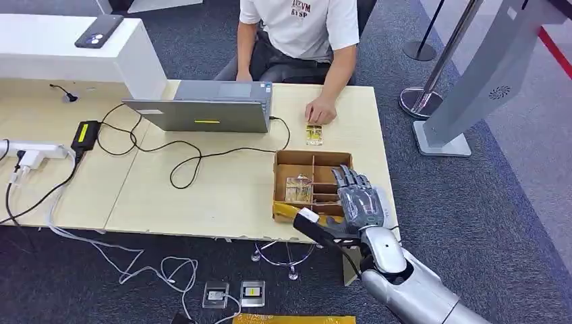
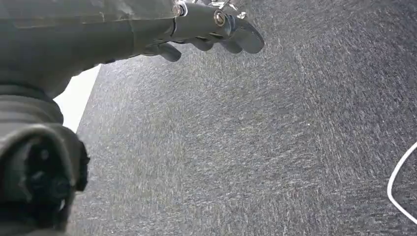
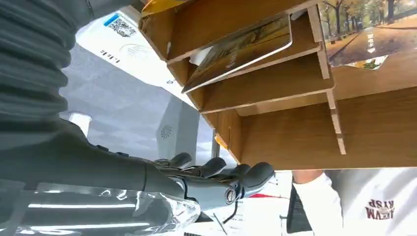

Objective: Pass the card to the sensor for recognition and then transmit it.

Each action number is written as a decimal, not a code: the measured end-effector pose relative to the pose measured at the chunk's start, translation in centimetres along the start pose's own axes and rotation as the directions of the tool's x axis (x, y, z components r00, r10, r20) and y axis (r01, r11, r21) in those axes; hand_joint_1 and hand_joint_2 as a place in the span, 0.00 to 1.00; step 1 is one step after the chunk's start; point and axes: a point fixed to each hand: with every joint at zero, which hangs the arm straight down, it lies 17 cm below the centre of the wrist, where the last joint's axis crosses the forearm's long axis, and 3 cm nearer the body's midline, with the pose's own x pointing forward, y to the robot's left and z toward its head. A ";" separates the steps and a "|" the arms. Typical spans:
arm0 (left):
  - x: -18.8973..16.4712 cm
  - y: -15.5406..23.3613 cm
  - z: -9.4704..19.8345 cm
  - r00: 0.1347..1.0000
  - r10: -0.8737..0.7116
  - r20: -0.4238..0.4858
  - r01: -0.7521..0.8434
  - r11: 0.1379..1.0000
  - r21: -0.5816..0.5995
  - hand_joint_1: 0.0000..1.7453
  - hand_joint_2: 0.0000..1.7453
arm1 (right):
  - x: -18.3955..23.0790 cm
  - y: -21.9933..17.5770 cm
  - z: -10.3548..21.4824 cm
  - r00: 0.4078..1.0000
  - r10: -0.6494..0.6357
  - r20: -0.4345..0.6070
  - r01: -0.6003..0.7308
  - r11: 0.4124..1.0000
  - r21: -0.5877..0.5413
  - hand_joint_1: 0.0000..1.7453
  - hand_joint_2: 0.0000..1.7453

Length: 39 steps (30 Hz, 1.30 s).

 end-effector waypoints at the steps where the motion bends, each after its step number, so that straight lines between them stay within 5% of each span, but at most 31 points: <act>1: 0.0 0.0 0.0 1.000 0.000 0.000 0.000 1.000 0.000 0.00 0.00 | 0.2 -0.1 0.0 1.000 -0.001 0.006 0.001 1.000 -0.001 0.00 1.00; 7: 0.0 0.0 0.0 1.000 0.006 -0.004 -0.006 1.000 0.000 0.00 0.00 | 1.0 0.0 0.0 1.000 -0.004 0.024 0.004 1.000 0.005 0.06 1.00; 8: -0.1 0.0 0.0 1.000 0.008 -0.005 -0.008 1.000 0.000 0.00 0.00 | 1.0 0.1 0.0 1.000 -0.003 0.025 0.003 1.000 0.008 1.00 1.00; 39: -0.3 -0.1 0.1 0.999 0.035 -0.025 -0.035 0.999 0.001 0.00 0.00 | 1.4 0.9 0.2 0.999 -0.027 0.040 0.024 0.998 0.053 1.00 1.00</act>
